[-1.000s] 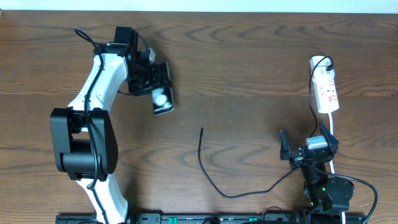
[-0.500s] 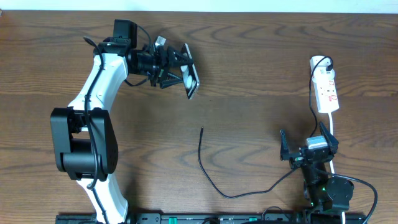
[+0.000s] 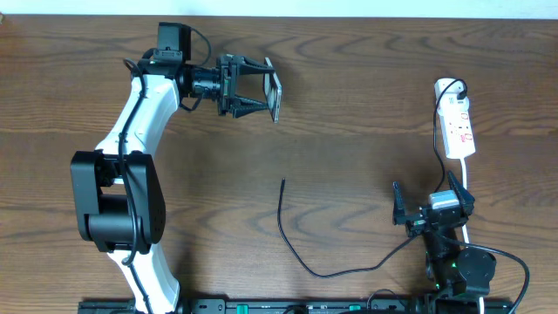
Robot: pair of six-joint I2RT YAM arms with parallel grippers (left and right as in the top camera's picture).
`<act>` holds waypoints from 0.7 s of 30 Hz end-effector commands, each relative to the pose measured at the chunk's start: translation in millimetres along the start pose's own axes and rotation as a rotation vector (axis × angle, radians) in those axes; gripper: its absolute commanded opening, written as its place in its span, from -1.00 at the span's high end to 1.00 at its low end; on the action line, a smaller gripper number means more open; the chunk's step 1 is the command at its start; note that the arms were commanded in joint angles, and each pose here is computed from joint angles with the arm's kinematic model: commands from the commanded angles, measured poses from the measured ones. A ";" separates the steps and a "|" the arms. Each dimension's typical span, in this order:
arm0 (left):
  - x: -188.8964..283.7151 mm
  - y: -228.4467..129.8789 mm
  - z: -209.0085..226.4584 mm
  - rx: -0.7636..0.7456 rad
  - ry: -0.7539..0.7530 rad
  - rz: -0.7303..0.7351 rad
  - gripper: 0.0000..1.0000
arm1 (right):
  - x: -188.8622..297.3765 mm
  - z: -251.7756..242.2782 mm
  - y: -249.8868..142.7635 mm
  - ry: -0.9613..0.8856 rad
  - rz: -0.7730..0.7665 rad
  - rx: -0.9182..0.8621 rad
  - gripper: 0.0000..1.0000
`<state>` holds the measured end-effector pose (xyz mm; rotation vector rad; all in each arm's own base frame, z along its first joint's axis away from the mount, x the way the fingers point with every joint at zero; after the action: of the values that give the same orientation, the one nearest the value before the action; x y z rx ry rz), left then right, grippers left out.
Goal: Plug charger to phone and switch on socket
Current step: 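Lift the phone with the left gripper and rotate it sideways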
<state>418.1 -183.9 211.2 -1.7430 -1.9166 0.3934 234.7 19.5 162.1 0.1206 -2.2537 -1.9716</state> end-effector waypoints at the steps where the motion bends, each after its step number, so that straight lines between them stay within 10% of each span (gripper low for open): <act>1: 5.3 -24.6 -25.3 0.054 -0.056 0.097 0.85 | 0.2 0.6 -0.4 0.001 0.000 0.003 -0.98; 21: 6.5 -26.8 -26.9 0.244 -0.054 0.119 0.85 | 0.2 0.6 -0.4 0.001 0.000 0.003 -0.99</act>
<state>413.9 -185.7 222.5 -1.6373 -1.7346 0.6692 234.7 19.5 162.2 0.1214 -2.2537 -1.9715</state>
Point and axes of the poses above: each gripper's point midway between its finger pads, its own x axis back along the fingers, its own z axis along the line the jaws close on, y = z × x, the point moved 1 cm from there along x, back along the fingers, and after that the axes turned 4 degrees about -x, right-handed, at the moved point
